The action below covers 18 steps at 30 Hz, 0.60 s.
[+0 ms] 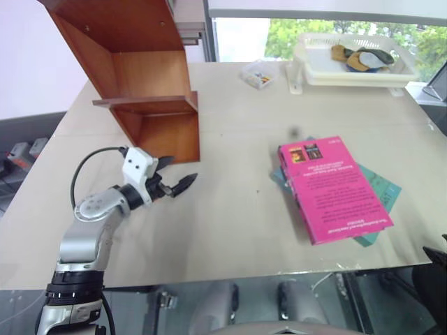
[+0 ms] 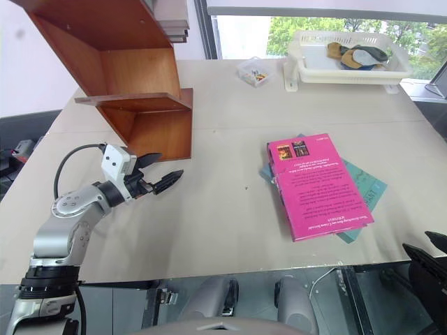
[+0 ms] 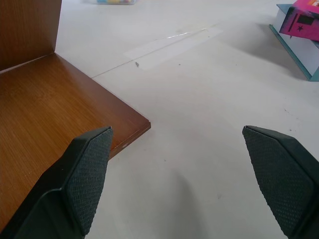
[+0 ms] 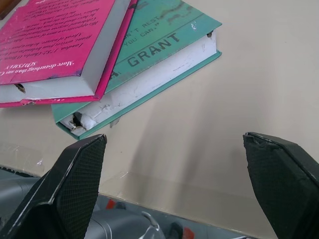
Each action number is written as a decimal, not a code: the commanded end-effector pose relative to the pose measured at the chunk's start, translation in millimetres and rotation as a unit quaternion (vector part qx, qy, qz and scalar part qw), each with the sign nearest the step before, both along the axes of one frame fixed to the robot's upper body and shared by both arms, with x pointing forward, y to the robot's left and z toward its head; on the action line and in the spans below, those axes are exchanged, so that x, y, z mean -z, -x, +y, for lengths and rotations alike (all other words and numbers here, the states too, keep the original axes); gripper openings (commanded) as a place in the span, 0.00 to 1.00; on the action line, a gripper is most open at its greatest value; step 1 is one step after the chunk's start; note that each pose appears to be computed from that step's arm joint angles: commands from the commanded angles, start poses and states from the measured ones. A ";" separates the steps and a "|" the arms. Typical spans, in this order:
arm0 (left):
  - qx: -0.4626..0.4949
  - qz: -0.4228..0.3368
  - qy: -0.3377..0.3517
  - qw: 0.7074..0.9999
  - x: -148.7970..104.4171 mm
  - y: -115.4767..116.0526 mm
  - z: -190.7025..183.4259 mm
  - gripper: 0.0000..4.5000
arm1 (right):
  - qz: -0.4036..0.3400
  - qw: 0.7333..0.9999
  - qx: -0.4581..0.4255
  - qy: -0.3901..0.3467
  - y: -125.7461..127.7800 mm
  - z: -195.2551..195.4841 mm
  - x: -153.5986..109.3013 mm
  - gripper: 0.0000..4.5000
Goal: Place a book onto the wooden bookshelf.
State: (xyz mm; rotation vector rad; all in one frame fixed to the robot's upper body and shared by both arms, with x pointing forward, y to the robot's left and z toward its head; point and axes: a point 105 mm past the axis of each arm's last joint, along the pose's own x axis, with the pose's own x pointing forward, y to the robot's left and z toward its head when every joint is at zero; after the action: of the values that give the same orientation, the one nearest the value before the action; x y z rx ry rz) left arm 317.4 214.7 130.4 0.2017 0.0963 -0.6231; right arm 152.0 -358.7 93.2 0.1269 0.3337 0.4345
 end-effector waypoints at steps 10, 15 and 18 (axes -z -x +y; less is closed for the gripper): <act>0.013 -0.027 0.011 1.000 -14.1 -4.3 -6.0 1.00 | -0.044 0.999 0.003 0.012 -2.9 -4.2 -17.4 1.00; 0.021 -0.020 0.010 1.000 -12.7 -1.8 -8.4 1.00 | -0.047 0.999 0.006 0.011 -2.9 -5.1 -18.6 1.00; 0.025 -0.018 0.012 0.999 -12.9 -0.5 -9.7 1.00 | -0.048 0.999 0.005 0.011 -2.5 -5.2 -19.4 1.00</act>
State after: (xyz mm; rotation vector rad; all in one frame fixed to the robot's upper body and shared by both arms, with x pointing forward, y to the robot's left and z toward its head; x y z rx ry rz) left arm 320.4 210.5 131.7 0.1757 0.0894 -0.6437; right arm 156.1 -358.2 99.5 0.1175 0.2913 0.4426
